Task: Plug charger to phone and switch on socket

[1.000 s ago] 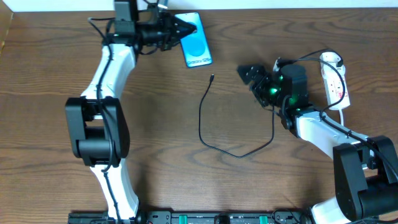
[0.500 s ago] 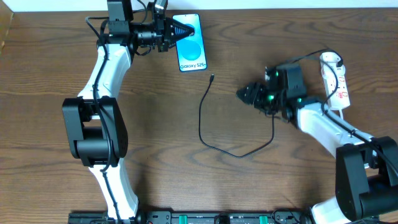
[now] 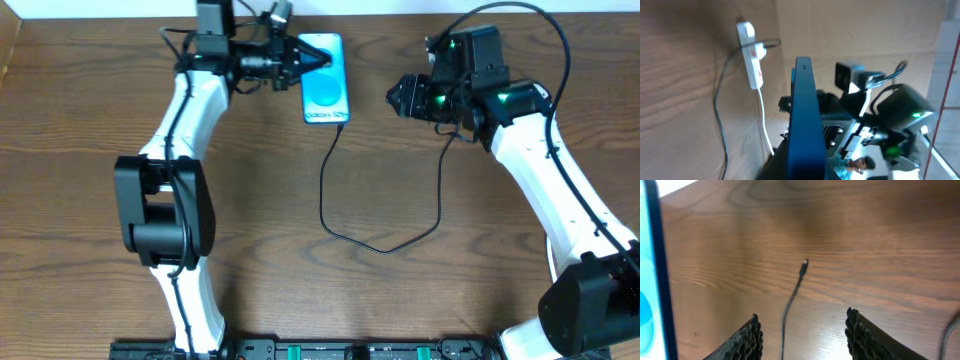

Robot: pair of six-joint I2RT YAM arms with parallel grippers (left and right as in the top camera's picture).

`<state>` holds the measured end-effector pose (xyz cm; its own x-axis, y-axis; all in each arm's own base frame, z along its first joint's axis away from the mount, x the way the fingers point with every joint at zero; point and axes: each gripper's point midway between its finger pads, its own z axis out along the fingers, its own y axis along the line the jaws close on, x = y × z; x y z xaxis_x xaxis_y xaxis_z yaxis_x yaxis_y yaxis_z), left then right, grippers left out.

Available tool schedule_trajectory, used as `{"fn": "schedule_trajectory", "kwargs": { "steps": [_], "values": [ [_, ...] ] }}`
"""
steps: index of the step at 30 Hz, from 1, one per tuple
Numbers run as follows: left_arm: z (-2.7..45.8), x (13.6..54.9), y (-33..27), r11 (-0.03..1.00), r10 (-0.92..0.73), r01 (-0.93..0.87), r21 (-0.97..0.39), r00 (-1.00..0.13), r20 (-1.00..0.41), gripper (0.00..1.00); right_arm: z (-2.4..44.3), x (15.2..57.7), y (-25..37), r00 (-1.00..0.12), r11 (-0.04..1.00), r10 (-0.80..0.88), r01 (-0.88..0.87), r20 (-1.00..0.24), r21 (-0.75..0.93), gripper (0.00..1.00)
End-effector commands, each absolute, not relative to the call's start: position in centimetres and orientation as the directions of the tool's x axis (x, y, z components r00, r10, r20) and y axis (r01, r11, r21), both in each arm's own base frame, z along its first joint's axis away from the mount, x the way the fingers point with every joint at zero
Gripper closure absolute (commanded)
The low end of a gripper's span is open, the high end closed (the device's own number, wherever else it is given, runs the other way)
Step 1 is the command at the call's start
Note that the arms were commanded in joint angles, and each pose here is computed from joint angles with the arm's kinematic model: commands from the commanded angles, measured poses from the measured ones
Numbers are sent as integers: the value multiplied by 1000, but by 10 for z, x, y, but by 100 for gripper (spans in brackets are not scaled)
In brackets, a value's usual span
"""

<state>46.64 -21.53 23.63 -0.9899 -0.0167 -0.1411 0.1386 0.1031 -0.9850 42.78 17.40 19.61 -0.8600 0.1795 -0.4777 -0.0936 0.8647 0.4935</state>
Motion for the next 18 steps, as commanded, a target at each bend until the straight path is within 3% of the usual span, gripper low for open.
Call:
{"fn": "schedule_trajectory", "kwargs": {
  "steps": [1,18],
  "values": [
    [255,445,-240,60,67,179,-982,-982,-175,93,204,435,166,-831,909,148,-98,-535,405,48],
    [251,415,-295,61,168,188,-980,-970,-176,93,209,436,184,-825,881,133,-156,-550,447,49]
  ]
}}
